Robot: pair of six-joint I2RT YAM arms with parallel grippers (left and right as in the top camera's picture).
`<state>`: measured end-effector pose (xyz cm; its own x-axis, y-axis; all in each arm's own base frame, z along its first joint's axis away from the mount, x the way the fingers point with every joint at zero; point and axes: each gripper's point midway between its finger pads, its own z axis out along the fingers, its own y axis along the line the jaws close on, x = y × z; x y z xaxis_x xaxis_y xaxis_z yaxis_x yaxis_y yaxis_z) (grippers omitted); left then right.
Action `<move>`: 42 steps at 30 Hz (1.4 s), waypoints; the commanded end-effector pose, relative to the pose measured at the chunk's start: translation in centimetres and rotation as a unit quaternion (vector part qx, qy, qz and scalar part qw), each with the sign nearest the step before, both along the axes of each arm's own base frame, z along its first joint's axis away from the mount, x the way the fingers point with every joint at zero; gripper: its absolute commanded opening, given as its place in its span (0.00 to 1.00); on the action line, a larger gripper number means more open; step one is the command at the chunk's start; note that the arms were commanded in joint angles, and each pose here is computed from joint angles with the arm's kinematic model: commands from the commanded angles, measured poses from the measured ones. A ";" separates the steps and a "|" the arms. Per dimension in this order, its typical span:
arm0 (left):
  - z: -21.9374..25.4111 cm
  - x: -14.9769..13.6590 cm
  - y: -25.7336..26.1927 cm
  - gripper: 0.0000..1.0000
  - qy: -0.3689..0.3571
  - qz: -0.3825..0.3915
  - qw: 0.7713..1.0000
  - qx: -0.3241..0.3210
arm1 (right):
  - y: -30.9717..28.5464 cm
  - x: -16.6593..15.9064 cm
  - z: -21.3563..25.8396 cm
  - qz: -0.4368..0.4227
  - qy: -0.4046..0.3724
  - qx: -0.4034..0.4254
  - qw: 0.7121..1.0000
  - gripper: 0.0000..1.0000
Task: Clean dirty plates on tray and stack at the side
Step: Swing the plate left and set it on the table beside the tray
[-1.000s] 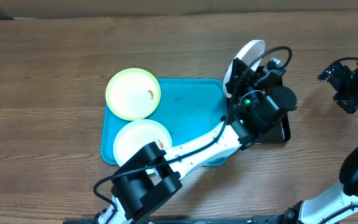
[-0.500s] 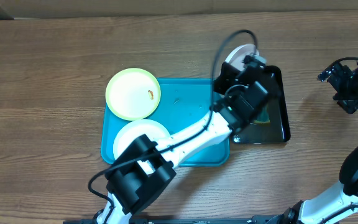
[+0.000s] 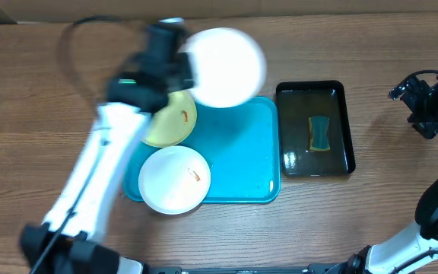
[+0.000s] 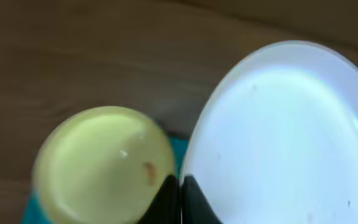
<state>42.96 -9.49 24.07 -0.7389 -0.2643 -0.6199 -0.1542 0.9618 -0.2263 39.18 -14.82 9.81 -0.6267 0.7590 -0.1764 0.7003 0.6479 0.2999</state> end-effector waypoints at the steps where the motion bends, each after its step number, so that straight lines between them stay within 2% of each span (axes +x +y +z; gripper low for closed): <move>1: -0.2 -1.9 8.3 0.04 0.050 0.124 0.989 -0.060 | -0.3 0.5 1.0 -0.004 -0.016 -0.004 1.000 1.00; 6: -2.7 -6.6 21.4 0.04 0.116 0.296 0.945 -0.076 | -0.3 0.5 1.0 -0.004 -0.016 -0.004 1.000 1.00; 9: -3.8 -9.3 26.8 0.04 0.134 0.372 0.914 -0.087 | -0.3 0.5 1.0 -0.004 -0.016 -0.003 1.000 1.00; 12: -5.4 -11.2 30.1 0.04 0.148 0.418 0.891 -0.094 | -0.3 0.5 1.0 -0.004 -0.016 -0.003 1.000 1.00; 15: -7.5 -12.1 31.3 0.04 0.178 0.433 0.878 -0.100 | -0.3 0.5 1.0 -0.004 -0.016 -0.004 1.000 1.00; 20: -11.6 -12.0 31.4 0.04 0.233 0.406 0.880 -0.084 | -0.3 0.5 1.0 -0.004 -0.016 -0.004 1.000 1.00; 25: -15.9 -13.3 32.9 0.04 0.304 0.418 0.856 -0.028 | -0.3 0.5 1.0 -0.004 -0.016 -0.004 1.000 1.00; 32: -20.3 -12.5 32.6 0.04 0.338 0.405 0.848 -0.048 | -0.3 0.5 1.0 -0.004 -0.016 -0.004 1.000 1.00; 36: -21.6 -11.2 31.3 0.04 0.339 0.348 0.871 -0.067 | -0.3 0.5 1.0 -0.004 -0.016 -0.003 1.000 1.00; 42: -21.7 -10.4 29.6 0.06 0.346 0.310 0.883 -0.063 | -0.3 0.5 1.0 -0.004 -0.016 -0.004 1.000 1.00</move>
